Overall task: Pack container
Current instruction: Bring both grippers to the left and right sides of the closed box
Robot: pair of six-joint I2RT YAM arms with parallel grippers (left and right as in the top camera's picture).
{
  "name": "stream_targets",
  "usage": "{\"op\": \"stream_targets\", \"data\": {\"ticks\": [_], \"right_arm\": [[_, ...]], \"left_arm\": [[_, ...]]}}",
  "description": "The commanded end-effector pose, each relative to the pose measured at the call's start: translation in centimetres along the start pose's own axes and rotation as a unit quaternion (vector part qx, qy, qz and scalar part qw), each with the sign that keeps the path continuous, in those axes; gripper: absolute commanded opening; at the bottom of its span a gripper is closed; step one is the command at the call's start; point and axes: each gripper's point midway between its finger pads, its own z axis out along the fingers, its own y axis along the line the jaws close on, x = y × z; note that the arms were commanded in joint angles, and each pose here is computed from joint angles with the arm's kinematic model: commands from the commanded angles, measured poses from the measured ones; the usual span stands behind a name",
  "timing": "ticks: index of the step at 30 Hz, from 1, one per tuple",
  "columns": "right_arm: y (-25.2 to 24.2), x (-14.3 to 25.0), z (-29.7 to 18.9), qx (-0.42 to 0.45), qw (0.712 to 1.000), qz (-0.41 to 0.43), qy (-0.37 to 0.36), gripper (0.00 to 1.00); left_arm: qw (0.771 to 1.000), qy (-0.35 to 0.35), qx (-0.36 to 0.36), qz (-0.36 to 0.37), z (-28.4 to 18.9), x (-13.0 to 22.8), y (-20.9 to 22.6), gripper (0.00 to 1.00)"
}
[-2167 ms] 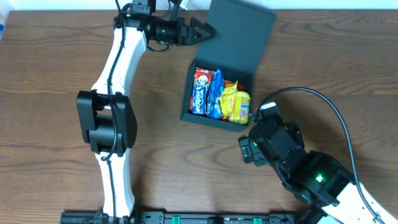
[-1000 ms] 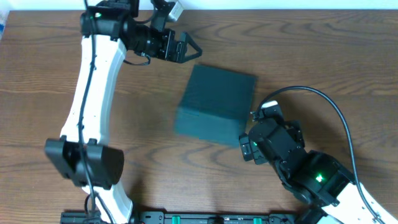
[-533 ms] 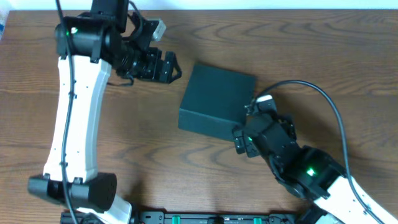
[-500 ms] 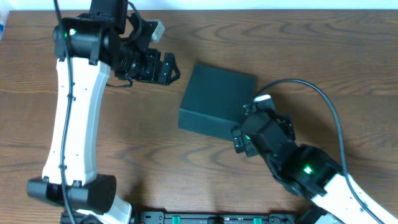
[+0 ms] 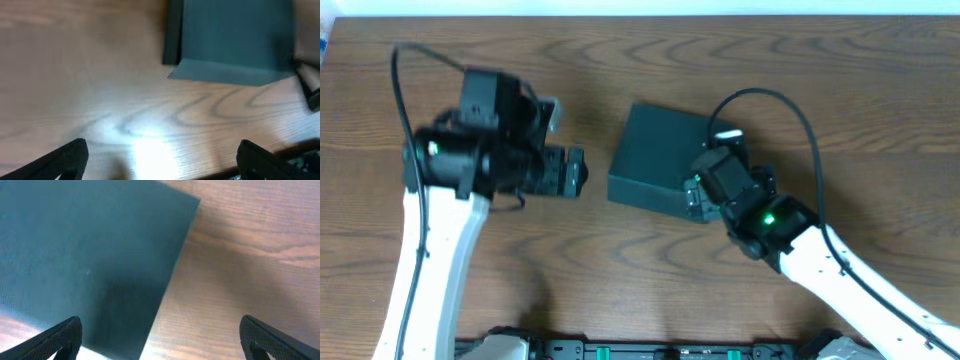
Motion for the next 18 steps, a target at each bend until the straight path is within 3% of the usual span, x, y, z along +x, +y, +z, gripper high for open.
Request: {"op": "stream_targets", "data": {"ticks": [1, 8, 18], "right_arm": [[0.2, -0.4, 0.5, -0.025, 0.999, 0.028, 0.005, 0.99], [0.8, -0.2, 1.1, -0.049, 0.998, 0.036, 0.018, 0.99], [1.2, 2.2, 3.1, -0.042, 0.996, 0.031, 0.07, 0.99]], "left_arm": [[1.0, 0.003, -0.012, -0.024, 0.9, 2.2, 0.7, 0.96], [0.999, 0.037, -0.011, -0.032, 3.1, 5.6, 1.3, 0.96], [0.998, 0.035, -0.002, -0.056, 4.9, 5.6, 0.4, 0.96]]}}
